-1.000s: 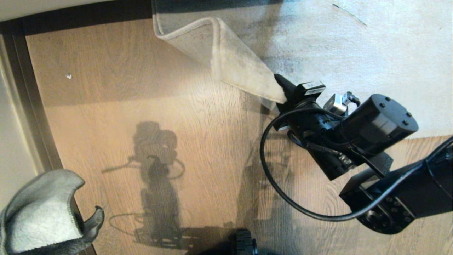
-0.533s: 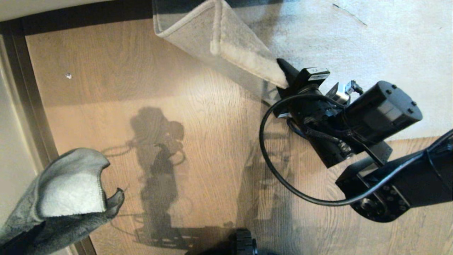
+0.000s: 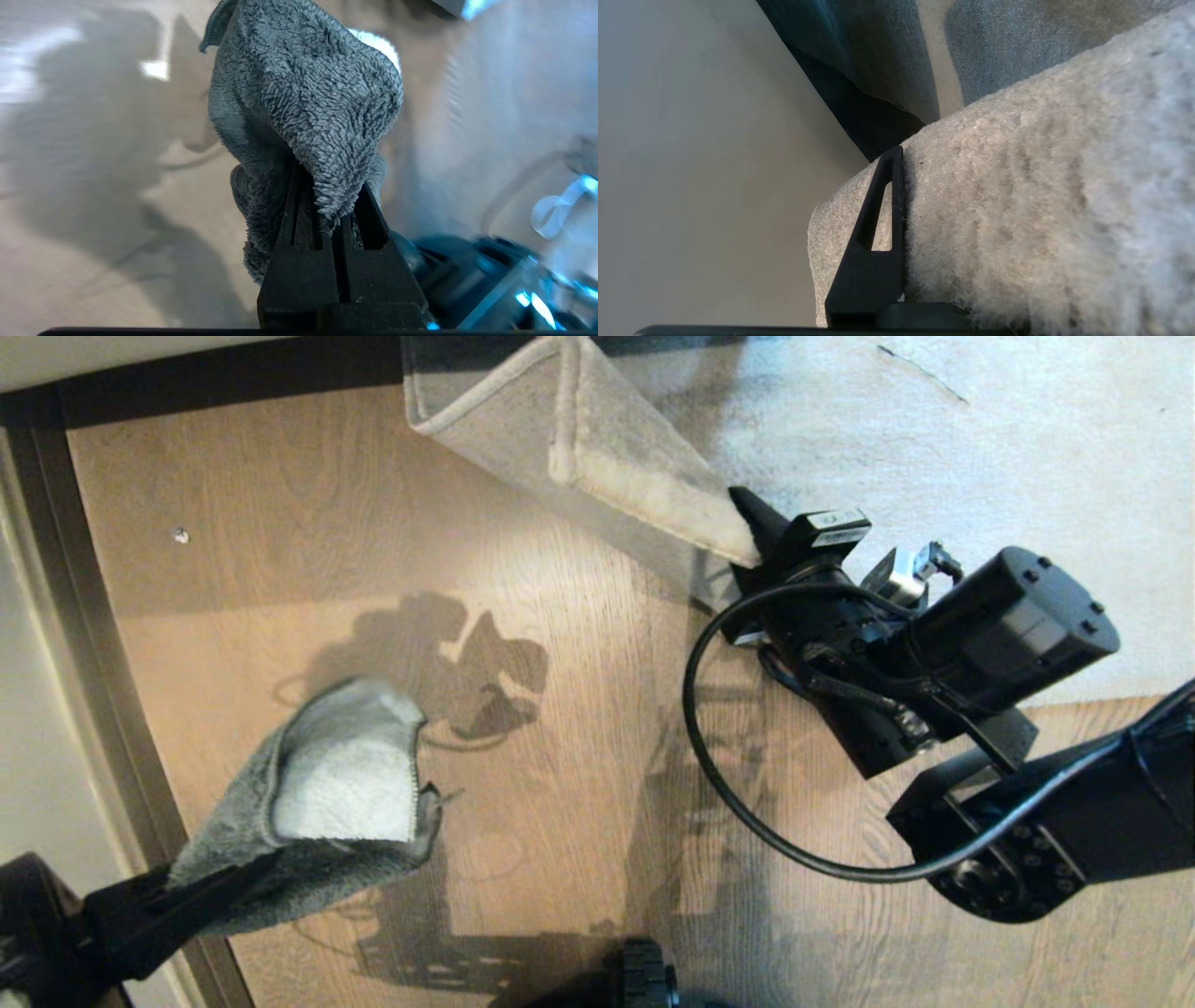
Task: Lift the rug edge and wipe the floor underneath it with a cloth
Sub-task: Wipe the floor under the carpet with a rag
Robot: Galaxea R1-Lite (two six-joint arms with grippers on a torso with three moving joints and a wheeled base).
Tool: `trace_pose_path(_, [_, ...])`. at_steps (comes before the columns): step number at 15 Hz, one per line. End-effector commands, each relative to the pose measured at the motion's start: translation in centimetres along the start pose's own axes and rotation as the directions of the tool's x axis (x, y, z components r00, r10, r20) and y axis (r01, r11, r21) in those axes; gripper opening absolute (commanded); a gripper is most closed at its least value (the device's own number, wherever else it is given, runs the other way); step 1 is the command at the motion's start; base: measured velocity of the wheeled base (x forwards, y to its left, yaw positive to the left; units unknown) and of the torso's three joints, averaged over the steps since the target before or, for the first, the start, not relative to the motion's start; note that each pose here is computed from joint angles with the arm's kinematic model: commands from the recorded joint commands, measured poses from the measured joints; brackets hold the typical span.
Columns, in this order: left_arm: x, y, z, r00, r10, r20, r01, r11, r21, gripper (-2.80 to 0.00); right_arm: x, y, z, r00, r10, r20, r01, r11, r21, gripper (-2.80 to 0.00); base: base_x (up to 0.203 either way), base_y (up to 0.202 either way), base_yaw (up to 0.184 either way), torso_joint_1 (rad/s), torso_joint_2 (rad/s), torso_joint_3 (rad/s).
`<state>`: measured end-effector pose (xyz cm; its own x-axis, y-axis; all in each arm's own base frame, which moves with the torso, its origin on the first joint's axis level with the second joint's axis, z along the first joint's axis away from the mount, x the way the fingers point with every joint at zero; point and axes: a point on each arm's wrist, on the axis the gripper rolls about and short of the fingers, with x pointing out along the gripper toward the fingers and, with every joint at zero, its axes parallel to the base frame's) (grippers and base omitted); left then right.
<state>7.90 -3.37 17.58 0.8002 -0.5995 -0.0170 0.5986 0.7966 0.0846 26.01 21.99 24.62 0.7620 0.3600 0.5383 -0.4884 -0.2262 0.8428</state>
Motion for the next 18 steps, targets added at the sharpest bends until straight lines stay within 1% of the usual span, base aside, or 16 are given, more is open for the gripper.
trace_pose_path(1, [1.8, 0.0, -0.4, 0.996, -0.062, -0.06, 0.061, 0.998, -0.018, -2.8, 0.0, 0.5, 0.0, 0.999, 0.046, 0.008, -0.046, 0.999, 0.018, -2.8, 0.0, 0.0, 0.0, 0.0, 0.0, 0.0])
trace_pose_path(5, [5.1, 0.1, -1.0, 0.989, -0.117, -0.094, 0.114, 0.993, -0.03, -2.8, 0.0, 0.3, 0.0, 0.999, 0.04, 0.007, -0.04, 0.999, 0.012, -2.8, 0.0, 0.0, 0.0, 0.0, 0.0, 0.0])
trace_pose_path(7, [7.6, 0.1, -1.8, 0.984, -0.145, -0.106, 0.142, 0.989, -0.031, -2.8, 0.0, 0.4, 0.1, 0.999, 0.041, 0.009, -0.041, 0.999, 0.011, -2.8, 0.0, 0.0, 0.0, 0.0, 0.0, 0.0])
trace_pose_path(9, [10.6, -0.1, -3.0, 0.98, -0.167, -0.106, 0.166, 0.986, -0.017, -2.8, 0.0, 0.4, 0.1, 0.999, 0.042, 0.009, -0.043, 0.999, 0.013, -2.8, 0.0, 0.0, 0.0, 0.0, 0.0, 0.0])
trace_pose_path(11, [13.3, -0.2, -4.1, 0.986, -0.151, -0.077, 0.151, 0.988, -0.003, -2.8, 0.0, 0.4, 0.1, 0.999, 0.041, 0.009, -0.041, 0.999, 0.012, -2.8, 0.0, 0.0, 0.0, 0.0, 0.0, 0.0])
trace_pose_path(12, [14.6, -0.2, -4.7, 0.989, -0.138, -0.047, 0.138, 0.99, -0.005, -2.8, -0.1, 0.4, 0.0, 0.999, 0.038, 0.007, -0.038, 0.999, 0.011, -2.8, 0.0, 0.0, 0.0, 0.0, 0.0, 0.0])
trace_pose_path(14, [16.2, -0.2, -5.6, 0.993, -0.12, 0.005, 0.12, 0.992, -0.028, -2.8, 0.0, 0.4, 0.0, 0.999, 0.042, 0.008, -0.042, 0.999, 0.012, -2.8, 0.0, 0.0, 0.0, 0.0, 0.0, 0.0])
trace_pose_path(15, [16.3, -0.2, -5.6, 0.994, -0.112, 0.021, 0.112, 0.993, -0.043, -2.8, 0.0, 0.4, 0.0, 0.999, 0.043, 0.008, -0.043, 0.999, 0.012, -2.8, 0.0, 0.0, 0.0, 0.0, 0.0, 0.0])
trace_pose_path(18, [16.5, -0.2, -5.9, 0.994, -0.108, 0.013, 0.108, 0.993, -0.047, -2.8, 0.0, 0.6, 0.1, 0.999, 0.047, 0.009, -0.047, 0.999, 0.013, -2.8, 0.0, 0.0, 0.0, 0.0, 0.0, 0.0])
